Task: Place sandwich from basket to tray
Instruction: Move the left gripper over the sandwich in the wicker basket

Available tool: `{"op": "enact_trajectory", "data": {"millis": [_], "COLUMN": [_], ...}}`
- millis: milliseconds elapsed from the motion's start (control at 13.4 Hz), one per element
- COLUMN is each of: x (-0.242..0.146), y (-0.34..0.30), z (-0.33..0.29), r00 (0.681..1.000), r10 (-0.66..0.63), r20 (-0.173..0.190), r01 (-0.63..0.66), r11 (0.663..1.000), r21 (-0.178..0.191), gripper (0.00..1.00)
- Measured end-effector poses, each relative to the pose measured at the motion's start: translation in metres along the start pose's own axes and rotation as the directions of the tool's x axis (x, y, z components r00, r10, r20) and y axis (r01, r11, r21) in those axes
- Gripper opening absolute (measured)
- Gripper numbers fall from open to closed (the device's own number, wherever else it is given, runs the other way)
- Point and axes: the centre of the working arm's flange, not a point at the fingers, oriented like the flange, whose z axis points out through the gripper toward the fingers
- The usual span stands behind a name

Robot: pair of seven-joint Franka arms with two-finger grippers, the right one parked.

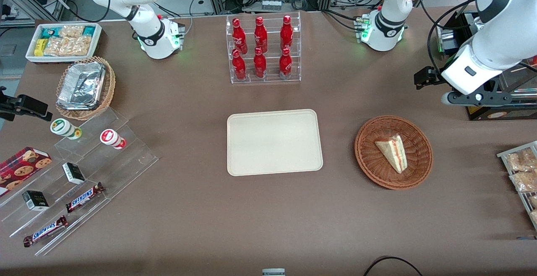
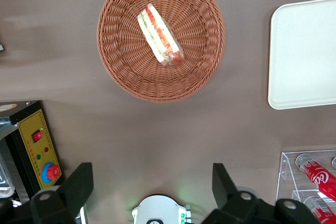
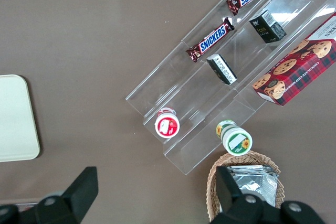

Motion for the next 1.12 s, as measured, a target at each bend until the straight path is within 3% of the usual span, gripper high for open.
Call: {"op": "enact_trajectory", "data": {"millis": [521, 893, 1116], "x": [0.015, 0.042, 0.057], "y": [0.001, 0.004, 0.002], "z": [0.038, 0.131, 0.184], "r00": [1.000, 1.000, 1.000], "r10": [0.003, 0.006, -0.001], "r20": [0.025, -0.023, -0.019], "r01": [-0.003, -0.006, 0.000], "r11": [1.000, 1.000, 1.000], "r21": [-0.001, -0.012, -0.022], "gripper": [1.00, 1.00, 1.00]}}
